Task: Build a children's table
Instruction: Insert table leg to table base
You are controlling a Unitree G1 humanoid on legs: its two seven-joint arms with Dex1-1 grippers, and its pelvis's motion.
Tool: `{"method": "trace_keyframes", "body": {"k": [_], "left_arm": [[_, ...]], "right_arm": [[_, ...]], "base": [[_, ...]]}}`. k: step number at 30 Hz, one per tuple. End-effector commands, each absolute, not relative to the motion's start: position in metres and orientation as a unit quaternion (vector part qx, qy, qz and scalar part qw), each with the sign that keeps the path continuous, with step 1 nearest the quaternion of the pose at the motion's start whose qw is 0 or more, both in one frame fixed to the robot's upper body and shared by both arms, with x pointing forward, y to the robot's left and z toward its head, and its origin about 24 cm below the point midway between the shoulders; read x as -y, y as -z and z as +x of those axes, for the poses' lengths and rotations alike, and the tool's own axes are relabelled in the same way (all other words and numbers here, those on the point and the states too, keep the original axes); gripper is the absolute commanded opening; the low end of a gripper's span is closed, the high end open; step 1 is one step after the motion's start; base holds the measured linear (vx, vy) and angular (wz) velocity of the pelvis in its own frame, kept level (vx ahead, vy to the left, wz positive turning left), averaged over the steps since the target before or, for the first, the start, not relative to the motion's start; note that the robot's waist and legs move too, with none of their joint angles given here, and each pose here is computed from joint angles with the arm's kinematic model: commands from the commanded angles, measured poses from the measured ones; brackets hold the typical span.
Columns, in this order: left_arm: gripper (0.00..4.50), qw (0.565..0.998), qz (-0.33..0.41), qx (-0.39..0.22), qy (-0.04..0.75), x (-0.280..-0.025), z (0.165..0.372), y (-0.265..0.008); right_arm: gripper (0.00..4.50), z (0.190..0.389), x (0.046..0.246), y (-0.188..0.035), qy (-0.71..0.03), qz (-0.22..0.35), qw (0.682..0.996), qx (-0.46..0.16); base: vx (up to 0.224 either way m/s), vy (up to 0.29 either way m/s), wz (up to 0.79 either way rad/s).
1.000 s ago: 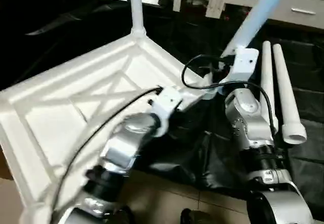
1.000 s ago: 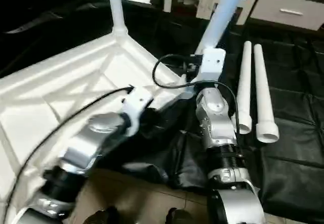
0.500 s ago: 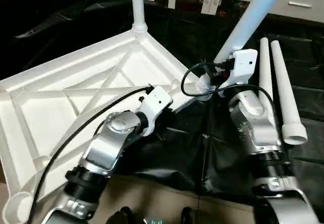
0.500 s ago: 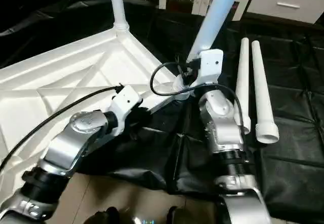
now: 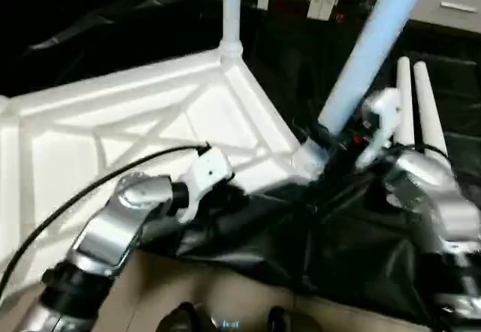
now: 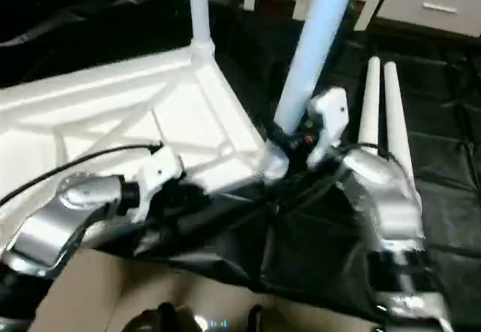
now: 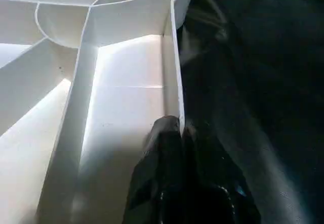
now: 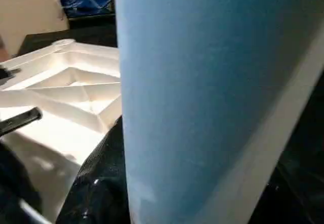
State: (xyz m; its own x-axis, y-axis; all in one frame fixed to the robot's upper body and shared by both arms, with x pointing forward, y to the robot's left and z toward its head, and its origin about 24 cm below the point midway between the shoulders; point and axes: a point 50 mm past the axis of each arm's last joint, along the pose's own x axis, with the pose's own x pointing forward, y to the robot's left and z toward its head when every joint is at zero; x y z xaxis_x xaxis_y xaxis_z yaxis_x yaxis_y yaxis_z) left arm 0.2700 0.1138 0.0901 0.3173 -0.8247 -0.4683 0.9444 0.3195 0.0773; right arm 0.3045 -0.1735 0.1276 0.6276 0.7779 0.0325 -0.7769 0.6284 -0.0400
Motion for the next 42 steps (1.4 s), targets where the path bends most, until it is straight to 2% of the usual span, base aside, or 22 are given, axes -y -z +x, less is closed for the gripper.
{"method": "trace_keyframes", "body": {"k": [1, 7, 11, 18, 25, 29, 35, 38, 42], "left_arm": [[0.00, 0.728, 0.153, -0.174, 0.646, -0.089, 0.250, -0.084], [0.00, 0.739, 0.157, -0.170, 0.633, -0.090, 0.254, -0.083], [0.00, 0.746, 0.157, -0.169, 0.625, -0.089, 0.255, -0.082], [0.00, 0.761, 0.159, -0.162, 0.608, -0.088, 0.261, -0.083], [0.00, 0.757, 0.155, -0.163, 0.613, -0.086, 0.259, -0.083], [0.00, 0.755, 0.153, -0.164, 0.616, -0.087, 0.259, -0.083], [0.00, 0.755, 0.153, -0.163, 0.616, -0.087, 0.259, -0.083], [0.00, 0.755, 0.153, -0.162, 0.617, -0.086, 0.259, -0.083], [0.00, 0.756, 0.152, -0.162, 0.616, -0.086, 0.259, -0.083]], "right_arm": [[1.79, 0.289, 0.173, -0.065, -0.436, 0.001, 0.891, -0.131], [1.79, 0.279, 0.172, -0.061, -0.442, -0.007, 0.887, -0.134], [1.79, 0.269, 0.165, -0.053, -0.455, -0.044, 0.879, -0.136], [1.79, 0.259, 0.161, -0.041, -0.454, -0.058, 0.879, -0.133], [1.79, 0.255, 0.166, -0.031, -0.414, -0.011, 0.900, -0.136], [1.79, 0.262, 0.179, -0.033, -0.363, 0.051, 0.921, -0.129], [1.79, 0.262, 0.188, -0.030, -0.340, 0.071, 0.927, -0.139], [1.79, 0.254, 0.190, -0.024, -0.360, 0.049, 0.918, -0.160], [1.79, 0.252, 0.190, -0.024, -0.363, 0.048, 0.917, -0.158]], "base": [[0.000, 0.000, 0.00], [0.000, 0.000, 0.00], [0.000, 0.000, 0.00], [0.000, 0.000, 0.00], [0.000, 0.000, 0.00], [0.000, 0.000, 0.00], [0.000, 0.000, 0.00], [0.000, 0.000, 0.00], [0.000, 0.000, 0.00]]}}
